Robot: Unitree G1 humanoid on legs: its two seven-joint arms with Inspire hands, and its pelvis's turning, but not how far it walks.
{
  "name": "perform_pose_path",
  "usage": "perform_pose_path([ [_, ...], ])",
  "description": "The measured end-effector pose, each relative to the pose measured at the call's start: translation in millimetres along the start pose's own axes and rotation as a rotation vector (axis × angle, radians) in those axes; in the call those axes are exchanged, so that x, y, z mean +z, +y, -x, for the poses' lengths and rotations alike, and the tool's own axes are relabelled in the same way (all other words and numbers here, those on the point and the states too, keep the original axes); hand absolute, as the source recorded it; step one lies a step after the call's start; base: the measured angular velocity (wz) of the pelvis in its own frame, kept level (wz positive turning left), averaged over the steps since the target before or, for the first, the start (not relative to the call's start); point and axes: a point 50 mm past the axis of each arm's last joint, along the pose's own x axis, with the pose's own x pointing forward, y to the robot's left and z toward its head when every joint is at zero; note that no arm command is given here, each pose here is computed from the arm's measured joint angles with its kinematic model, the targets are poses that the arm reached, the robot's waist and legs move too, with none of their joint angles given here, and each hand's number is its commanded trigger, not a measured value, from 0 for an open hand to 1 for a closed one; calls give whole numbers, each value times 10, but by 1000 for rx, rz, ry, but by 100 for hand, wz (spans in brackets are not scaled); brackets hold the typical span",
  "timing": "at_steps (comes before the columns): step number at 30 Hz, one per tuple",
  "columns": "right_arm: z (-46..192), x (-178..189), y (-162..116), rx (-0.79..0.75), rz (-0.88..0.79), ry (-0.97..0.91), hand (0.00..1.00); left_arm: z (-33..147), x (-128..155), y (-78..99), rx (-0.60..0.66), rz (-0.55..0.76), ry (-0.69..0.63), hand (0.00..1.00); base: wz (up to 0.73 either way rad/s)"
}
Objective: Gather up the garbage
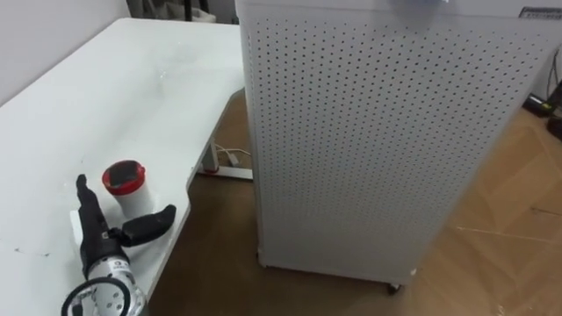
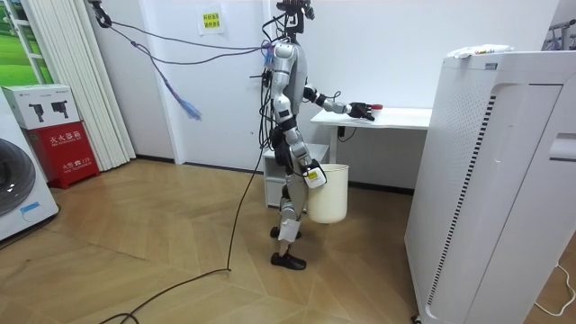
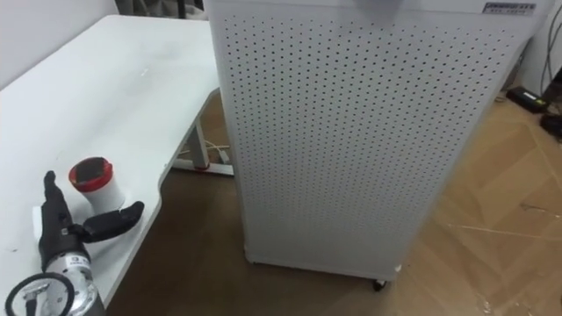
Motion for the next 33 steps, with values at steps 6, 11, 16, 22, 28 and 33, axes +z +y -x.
perform_pose_path([
  [6, -29, 27, 52, 1, -14, -10, 100, -80, 92, 8, 25, 26, -27, 0, -2],
  [11, -55, 74, 78, -11, -6, -19, 100, -139, 169, 20, 22, 24, -51, 17, 2],
  [16, -78, 121, 109, -16, -3, -28, 100, -211, 260, 75, 63, 29, -80, 100, -1],
  [22, -89, 158, 120, -11, -42, -42, 100, -348, 346, 291, 155, 69, -73, 100, 5],
  [28, -91, 149, 138, -4, -39, -38, 100, -407, 390, 387, 220, 138, -56, 100, -1],
  [33, -101, 178, 147, 3, -48, -44, 100, -414, 394, 408, 229, 157, -52, 100, 1],
])
